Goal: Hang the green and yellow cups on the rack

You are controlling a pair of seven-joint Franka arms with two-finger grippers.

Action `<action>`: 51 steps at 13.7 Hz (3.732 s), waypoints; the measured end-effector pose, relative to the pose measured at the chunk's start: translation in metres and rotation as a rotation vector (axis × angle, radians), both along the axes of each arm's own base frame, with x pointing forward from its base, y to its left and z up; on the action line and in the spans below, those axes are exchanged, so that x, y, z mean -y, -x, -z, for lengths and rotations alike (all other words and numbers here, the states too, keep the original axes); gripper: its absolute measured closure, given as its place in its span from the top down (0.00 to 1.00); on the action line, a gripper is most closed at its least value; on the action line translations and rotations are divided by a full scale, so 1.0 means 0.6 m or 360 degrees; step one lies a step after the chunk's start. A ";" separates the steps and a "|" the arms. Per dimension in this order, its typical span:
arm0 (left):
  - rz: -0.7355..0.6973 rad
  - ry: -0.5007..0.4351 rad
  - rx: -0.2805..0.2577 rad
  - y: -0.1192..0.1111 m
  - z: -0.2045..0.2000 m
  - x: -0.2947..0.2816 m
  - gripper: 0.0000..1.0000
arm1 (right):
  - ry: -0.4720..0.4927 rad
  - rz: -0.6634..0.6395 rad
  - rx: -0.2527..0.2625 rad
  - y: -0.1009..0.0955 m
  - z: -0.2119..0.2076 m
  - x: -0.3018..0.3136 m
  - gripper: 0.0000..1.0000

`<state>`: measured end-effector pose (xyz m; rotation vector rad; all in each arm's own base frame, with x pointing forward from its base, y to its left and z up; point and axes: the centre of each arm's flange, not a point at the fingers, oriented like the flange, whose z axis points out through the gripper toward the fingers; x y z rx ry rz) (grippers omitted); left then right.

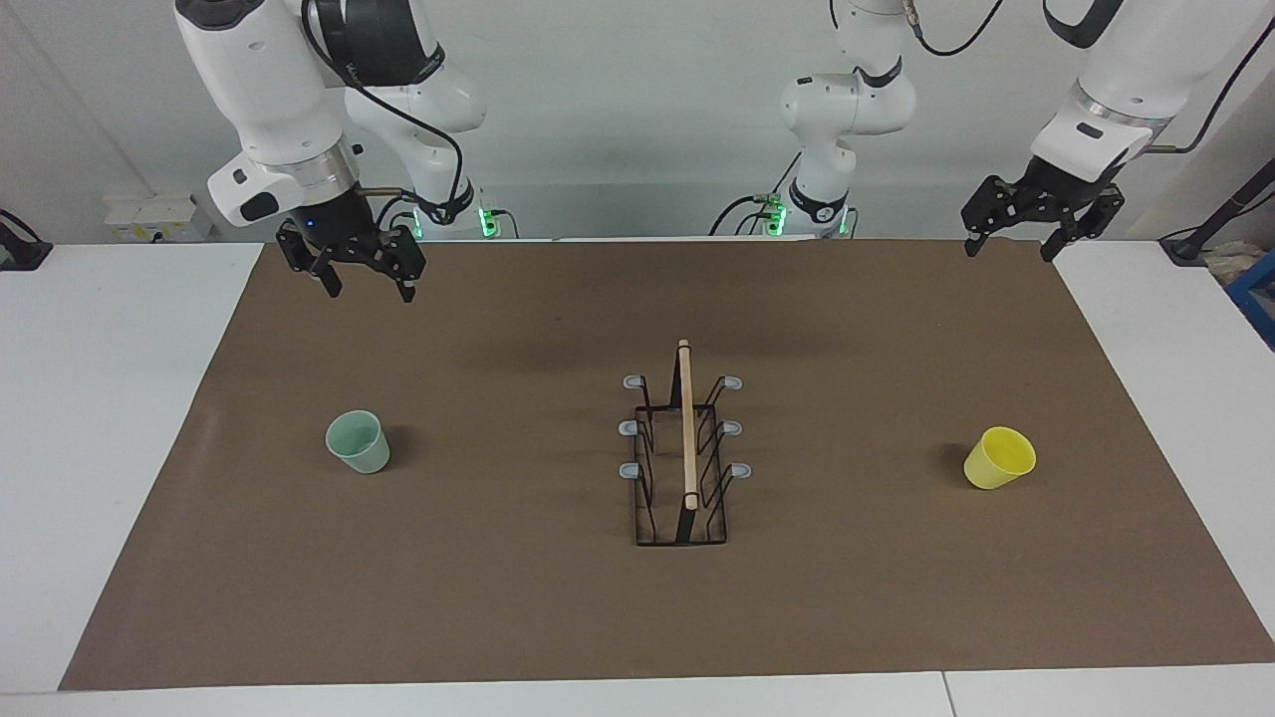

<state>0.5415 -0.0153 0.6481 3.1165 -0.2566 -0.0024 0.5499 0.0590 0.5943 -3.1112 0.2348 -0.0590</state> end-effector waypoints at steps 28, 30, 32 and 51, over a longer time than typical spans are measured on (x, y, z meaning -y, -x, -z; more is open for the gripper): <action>-0.0195 0.0009 -0.0112 -0.067 0.078 -0.063 1.00 | 0.0007 0.0001 -0.0012 -0.002 0.006 0.001 1.00; -0.0242 0.0005 -0.0124 -0.093 0.095 -0.090 1.00 | 0.0038 -0.0012 -0.0031 0.000 0.008 0.005 1.00; -0.0292 0.0000 -0.0147 -0.112 0.117 -0.119 1.00 | 0.0137 -0.0121 -0.0091 0.006 0.014 0.019 1.00; -0.2233 0.0488 -0.0452 -0.263 0.412 -0.321 1.00 | 0.0877 -0.1911 -0.0744 -0.023 0.171 0.033 1.00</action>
